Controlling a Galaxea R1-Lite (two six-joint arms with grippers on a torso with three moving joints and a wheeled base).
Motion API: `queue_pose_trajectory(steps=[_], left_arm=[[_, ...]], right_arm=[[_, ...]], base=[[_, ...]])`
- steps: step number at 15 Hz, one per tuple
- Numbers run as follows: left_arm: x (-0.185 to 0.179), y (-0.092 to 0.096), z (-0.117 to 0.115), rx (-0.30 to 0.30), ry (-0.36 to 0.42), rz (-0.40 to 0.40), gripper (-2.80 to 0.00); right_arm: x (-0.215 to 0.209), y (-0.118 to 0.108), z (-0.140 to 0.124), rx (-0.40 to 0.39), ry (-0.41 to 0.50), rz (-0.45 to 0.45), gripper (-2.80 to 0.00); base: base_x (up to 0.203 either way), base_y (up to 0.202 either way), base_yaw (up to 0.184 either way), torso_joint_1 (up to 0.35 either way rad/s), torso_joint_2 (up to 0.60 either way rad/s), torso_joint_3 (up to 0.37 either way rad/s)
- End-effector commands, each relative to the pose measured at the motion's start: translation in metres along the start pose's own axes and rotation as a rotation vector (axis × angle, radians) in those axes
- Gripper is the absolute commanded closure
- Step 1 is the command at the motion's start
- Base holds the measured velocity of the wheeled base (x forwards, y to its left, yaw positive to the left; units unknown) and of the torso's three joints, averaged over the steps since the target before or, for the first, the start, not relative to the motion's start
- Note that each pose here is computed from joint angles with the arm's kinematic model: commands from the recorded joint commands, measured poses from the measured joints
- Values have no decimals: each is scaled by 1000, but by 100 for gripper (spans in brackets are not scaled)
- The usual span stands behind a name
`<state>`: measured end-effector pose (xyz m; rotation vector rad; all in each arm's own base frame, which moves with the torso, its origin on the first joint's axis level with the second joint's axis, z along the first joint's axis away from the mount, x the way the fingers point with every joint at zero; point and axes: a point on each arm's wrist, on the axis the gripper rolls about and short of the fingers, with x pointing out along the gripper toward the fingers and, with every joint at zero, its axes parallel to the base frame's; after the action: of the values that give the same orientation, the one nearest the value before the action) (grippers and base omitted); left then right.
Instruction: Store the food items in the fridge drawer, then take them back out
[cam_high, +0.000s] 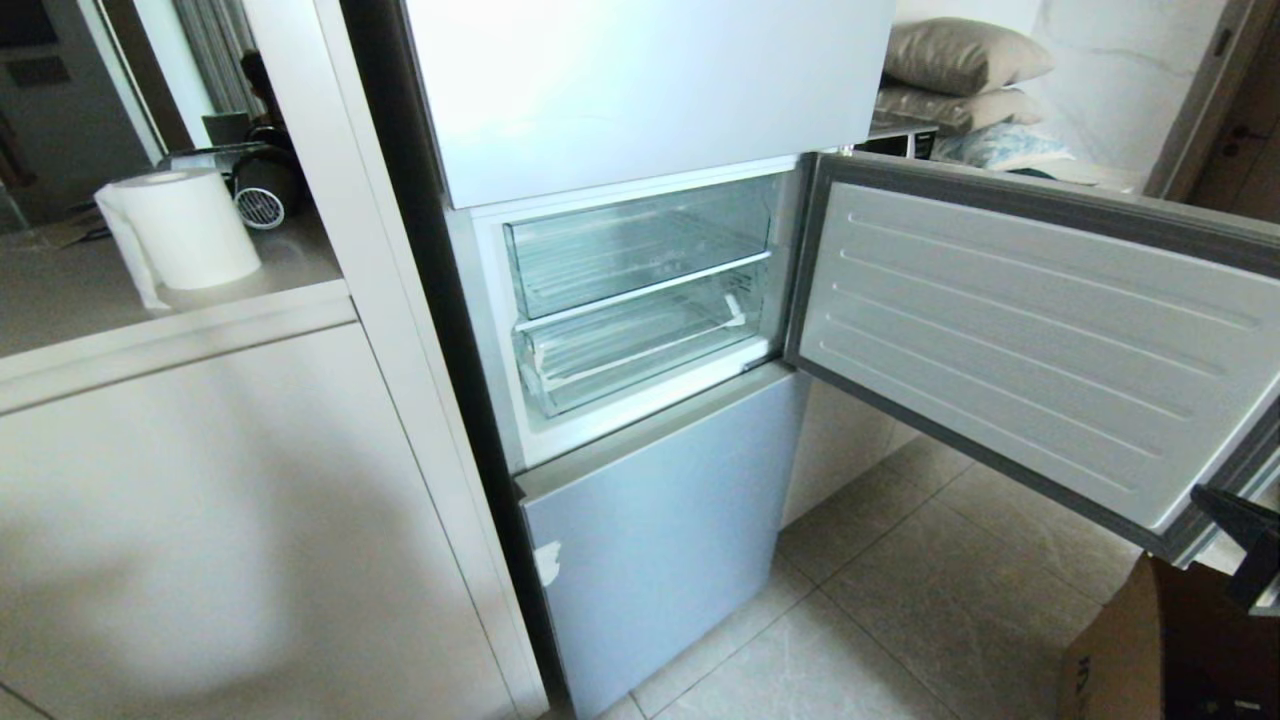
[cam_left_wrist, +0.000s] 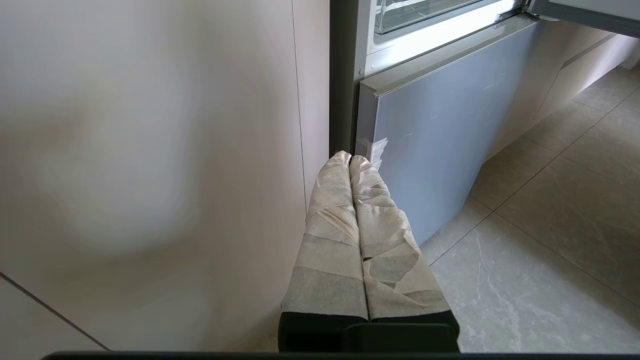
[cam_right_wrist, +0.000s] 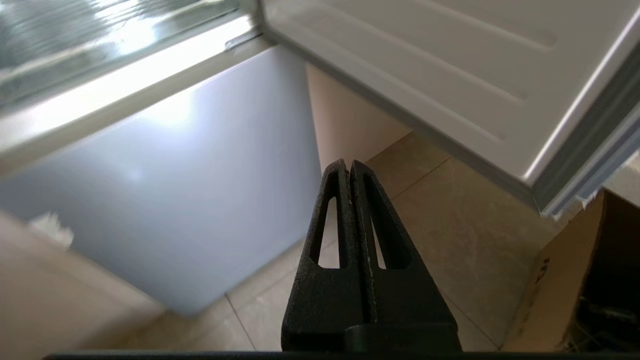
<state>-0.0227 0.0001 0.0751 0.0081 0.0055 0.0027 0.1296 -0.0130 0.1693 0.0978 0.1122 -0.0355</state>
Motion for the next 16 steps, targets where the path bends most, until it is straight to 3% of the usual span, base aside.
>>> queue_pose_trajectory(steps=[1, 7, 9, 10, 11, 14, 16], left_arm=[[0, 0, 0, 0, 2, 2, 0], [0, 0, 0, 1, 1, -1, 0], [0, 0, 0, 1, 1, -1, 0], [0, 0, 0, 1, 1, -1, 0], [0, 0, 0, 1, 1, 0, 0], [0, 0, 0, 1, 1, 1, 0], [0, 0, 0, 1, 1, -1, 0]], right_arm=[[-39, 3, -7, -30, -76, 23, 0], [-116, 5, -71, -69, -9, 50, 0], [-121, 1, -94, -98, 83, -39, 0], [-120, 0, -104, -158, 159, -62, 0], [-120, 0, -105, -186, 184, -18, 0], [-120, 0, -106, -231, 187, 75, 0], [-129, 0, -107, -237, 74, 73, 0]], base=[[0, 0, 0, 0, 0, 0], [0, 0, 0, 0, 0, 0], [0, 0, 0, 0, 0, 0], [0, 0, 0, 0, 0, 0], [0, 0, 0, 0, 0, 0], [0, 0, 0, 0, 0, 0], [0, 0, 0, 0, 0, 0]])
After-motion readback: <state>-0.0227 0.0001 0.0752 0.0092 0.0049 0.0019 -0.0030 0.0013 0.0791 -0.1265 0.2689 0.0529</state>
